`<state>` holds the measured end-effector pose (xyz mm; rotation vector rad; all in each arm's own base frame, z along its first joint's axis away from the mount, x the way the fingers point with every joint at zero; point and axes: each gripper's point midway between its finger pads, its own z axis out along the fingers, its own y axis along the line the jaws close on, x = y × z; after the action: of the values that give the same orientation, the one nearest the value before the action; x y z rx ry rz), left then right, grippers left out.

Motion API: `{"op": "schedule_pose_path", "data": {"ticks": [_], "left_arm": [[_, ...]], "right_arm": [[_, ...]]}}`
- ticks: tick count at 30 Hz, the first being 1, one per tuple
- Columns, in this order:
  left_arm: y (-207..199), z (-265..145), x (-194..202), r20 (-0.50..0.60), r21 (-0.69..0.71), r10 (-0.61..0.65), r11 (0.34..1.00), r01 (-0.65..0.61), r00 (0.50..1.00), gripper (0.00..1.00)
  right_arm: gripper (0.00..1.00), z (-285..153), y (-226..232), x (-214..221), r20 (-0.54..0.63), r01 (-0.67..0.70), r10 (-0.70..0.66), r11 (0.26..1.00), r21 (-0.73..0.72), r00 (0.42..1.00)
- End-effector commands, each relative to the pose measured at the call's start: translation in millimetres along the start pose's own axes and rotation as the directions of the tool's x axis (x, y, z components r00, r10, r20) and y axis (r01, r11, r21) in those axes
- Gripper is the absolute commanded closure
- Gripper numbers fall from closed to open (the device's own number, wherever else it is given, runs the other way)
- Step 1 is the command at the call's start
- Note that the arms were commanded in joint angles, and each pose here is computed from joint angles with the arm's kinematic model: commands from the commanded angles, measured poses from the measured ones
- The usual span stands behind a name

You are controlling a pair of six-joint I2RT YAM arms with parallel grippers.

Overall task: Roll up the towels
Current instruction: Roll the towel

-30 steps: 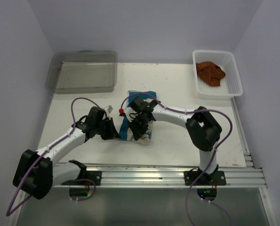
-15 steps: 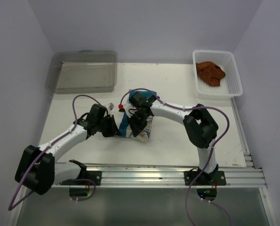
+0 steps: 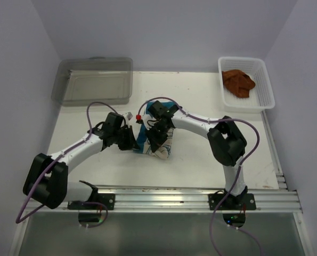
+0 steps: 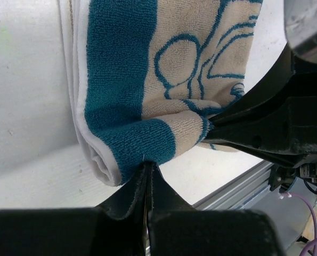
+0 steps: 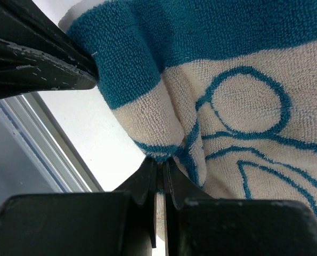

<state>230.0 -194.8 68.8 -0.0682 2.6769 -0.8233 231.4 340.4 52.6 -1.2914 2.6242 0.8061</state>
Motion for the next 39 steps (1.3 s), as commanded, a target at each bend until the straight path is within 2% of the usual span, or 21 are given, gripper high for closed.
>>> {"op": "schedule_pose_path", "data": {"ticks": [1, 14, 18, 19, 20, 21, 25, 28, 29, 35, 39], "left_arm": [[-14, 0, -20, 0.048, 0.031, 0.061, 0.998, -0.062, 0.997, 1.0], [-1, 26, -32, 0.041, -0.014, 0.054, 0.998, -0.053, 0.998, 1.0], [11, 40, -30, 0.008, -0.048, 0.034, 0.998, -0.033, 0.999, 1.0], [13, 42, -29, 0.004, -0.054, 0.027, 0.998, -0.026, 1.0, 1.0], [15, 44, -29, 0.002, -0.053, 0.021, 0.998, -0.02, 1.0, 1.0], [19, 47, -27, -0.008, -0.062, 0.013, 0.998, -0.013, 1.0, 1.0], [25, 51, -23, -0.027, -0.073, 0.004, 0.997, -0.006, 1.0, 1.0], [27, 52, -21, -0.035, -0.072, 0.0, 0.997, -0.002, 0.999, 1.0], [26, 52, -20, -0.036, -0.071, 0.0, 0.997, -0.002, 0.999, 1.0], [28, 52, -17, -0.045, -0.07, -0.002, 0.998, -0.001, 0.999, 1.0], [29, 52, -17, -0.046, -0.073, -0.003, 0.997, -0.001, 0.999, 1.0]], "right_arm": [[1.0, -3, -1, -11, 0.018, 0.0, 0.0, 0.999, -0.037, 1.0], [1.0, 4, -14, -9, -0.007, -0.026, 0.025, 0.999, -0.048, 1.0], [1.0, 6, -21, -6, -0.018, -0.042, 0.041, 0.999, -0.026, 0.999], [0.98, 4, -22, -8, -0.008, -0.039, 0.039, 0.999, -0.017, 0.999], [0.88, 3, -25, -7, -0.003, -0.04, 0.04, 0.999, 0.008, 0.999], [0.82, 2, -27, -7, 0.006, -0.049, 0.048, 0.999, 0.023, 0.999], [0.68, -20, -24, -13, 0.088, -0.033, 0.026, 0.997, 0.073, 0.996], [0.64, -25, -27, -7, 0.12, -0.032, 0.018, 0.993, 0.114, 0.993], [0.57, -30, -26, -4, 0.139, -0.027, 0.009, 0.991, 0.128, 0.99], [0.46, -30, -28, 12, 0.144, -0.004, -0.024, 0.981, 0.194, 0.989], [0.43, -26, -24, 10, 0.15, 0.02, -0.055, 0.974, 0.225, 0.987]]}}
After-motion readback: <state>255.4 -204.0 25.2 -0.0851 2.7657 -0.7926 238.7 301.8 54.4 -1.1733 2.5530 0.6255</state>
